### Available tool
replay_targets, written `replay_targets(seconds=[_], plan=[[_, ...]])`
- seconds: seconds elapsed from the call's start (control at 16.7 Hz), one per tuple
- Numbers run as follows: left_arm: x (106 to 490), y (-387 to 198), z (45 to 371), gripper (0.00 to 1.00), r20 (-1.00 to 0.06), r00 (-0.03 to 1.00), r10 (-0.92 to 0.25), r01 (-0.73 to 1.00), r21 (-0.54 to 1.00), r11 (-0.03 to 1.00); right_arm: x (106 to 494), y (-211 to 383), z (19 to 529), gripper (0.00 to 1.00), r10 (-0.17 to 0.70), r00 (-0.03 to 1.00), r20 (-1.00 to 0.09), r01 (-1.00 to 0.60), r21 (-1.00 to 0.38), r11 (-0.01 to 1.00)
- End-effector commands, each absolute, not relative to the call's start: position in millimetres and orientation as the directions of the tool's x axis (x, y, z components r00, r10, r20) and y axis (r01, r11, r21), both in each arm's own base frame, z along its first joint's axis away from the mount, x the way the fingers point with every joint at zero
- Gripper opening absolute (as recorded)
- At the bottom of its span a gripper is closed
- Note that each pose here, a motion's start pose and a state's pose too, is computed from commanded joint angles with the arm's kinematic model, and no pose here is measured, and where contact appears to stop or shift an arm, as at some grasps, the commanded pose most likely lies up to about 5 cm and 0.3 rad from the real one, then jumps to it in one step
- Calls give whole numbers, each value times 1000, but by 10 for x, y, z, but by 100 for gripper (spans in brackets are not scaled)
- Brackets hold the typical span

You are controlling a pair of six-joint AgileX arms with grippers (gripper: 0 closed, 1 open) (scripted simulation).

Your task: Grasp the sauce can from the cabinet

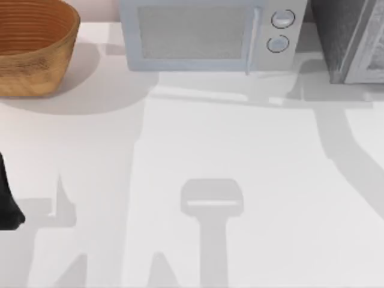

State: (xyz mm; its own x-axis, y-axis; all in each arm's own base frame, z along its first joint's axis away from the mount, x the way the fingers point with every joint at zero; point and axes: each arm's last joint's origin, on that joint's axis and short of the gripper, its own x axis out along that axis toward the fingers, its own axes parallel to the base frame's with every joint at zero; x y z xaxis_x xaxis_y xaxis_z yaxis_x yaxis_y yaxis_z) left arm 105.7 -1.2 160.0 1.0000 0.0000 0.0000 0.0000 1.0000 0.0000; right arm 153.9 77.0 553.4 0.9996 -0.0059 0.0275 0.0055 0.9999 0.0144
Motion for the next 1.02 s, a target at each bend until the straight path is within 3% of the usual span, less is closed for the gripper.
replay_targets(seconds=[0.3,0.72,1.02], plan=[[1057,-12,1600,100,0,1000,0,0,0,1000,1373,504,4925,0,-5,1000,9,5,3,1000],[1057,-12,1600,100,0,1000,0,0,0,1000,1189,184,3101,0,-7,995,-101,5,-20,1000],[1057,-12,1600,100,0,1000,0,0,0,1000,1074,45,2030,0,-3,997,-71,3,-4,1000]])
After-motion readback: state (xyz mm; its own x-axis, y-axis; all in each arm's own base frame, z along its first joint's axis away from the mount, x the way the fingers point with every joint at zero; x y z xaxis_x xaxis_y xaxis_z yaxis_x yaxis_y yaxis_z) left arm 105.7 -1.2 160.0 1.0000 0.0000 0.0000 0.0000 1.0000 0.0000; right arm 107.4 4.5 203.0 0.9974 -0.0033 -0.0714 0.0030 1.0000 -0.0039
